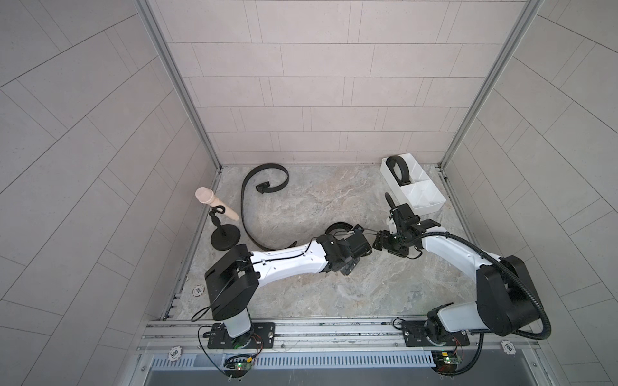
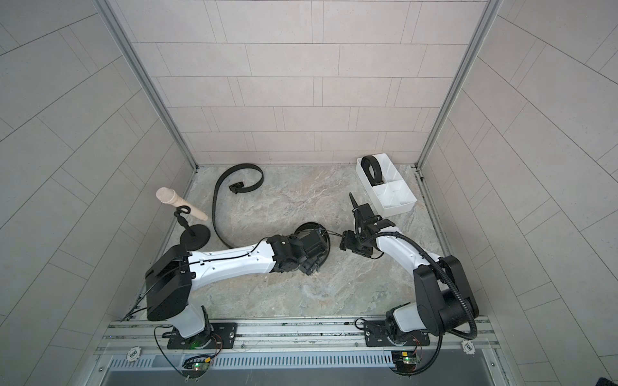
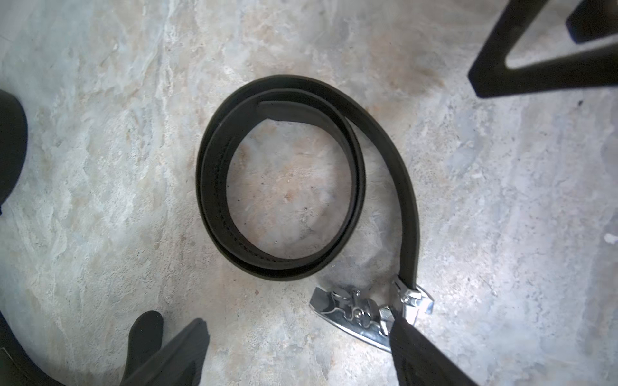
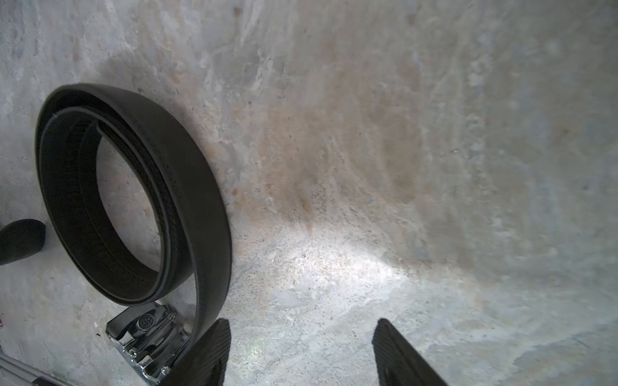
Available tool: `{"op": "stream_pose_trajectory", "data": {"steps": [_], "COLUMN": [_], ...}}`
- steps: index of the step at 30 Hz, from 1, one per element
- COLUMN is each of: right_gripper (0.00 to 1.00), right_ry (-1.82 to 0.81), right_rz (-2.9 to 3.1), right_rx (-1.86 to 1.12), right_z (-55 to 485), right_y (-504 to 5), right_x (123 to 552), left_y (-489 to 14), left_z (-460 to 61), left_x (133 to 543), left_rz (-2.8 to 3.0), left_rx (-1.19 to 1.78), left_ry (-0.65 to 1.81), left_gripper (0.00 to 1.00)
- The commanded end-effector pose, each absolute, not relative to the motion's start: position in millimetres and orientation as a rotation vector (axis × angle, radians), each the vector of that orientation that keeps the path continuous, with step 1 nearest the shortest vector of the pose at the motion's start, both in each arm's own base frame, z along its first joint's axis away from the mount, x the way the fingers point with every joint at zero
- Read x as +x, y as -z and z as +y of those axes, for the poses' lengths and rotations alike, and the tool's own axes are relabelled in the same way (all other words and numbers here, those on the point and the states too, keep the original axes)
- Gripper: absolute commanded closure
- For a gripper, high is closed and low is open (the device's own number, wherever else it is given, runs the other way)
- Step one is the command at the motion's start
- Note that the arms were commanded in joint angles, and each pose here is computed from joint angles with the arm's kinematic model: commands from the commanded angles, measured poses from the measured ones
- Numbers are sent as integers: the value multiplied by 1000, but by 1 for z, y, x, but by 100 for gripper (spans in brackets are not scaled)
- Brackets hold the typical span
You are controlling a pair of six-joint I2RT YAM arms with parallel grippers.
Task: Place the belts into the storage roll
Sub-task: Roll the belt at the center of the board.
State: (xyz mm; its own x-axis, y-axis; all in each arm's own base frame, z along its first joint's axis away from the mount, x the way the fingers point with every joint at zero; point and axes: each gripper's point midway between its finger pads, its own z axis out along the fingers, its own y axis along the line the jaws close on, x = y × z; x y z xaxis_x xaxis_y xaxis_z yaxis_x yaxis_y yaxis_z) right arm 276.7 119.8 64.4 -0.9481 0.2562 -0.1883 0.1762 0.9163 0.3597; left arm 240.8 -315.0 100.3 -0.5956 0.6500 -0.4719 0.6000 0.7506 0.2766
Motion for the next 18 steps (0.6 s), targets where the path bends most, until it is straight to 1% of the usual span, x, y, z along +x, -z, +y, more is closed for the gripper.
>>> {"op": "stream_pose_trajectory", "data": {"steps": [1, 4, 6, 13, 18], "right_gripper": [29, 28, 28, 27, 27], "right_ry": [-493, -508, -511, -502, -507], "right_rz": [2856, 2846, 2842, 2848, 2843], "right_rx": [312, 326, 329, 319, 322], "right_z": [117, 118, 118, 117, 117], "right_y": [-66, -66, -66, -67, -67], "right_x": [270, 270, 270, 268, 269], "left_y": [-100, -99, -92, -59, -49], "left_z": [-316, -314, -313, -307, -273], "left_x": [247, 256, 256, 238, 239], "left_rz": [2358, 2375, 2403, 2539, 2620], "left_rx": [1004, 942, 928, 881, 787], "left_ry": [-225, -300, -331, -287, -363], "left_gripper": [16, 24, 26, 28, 29]}}
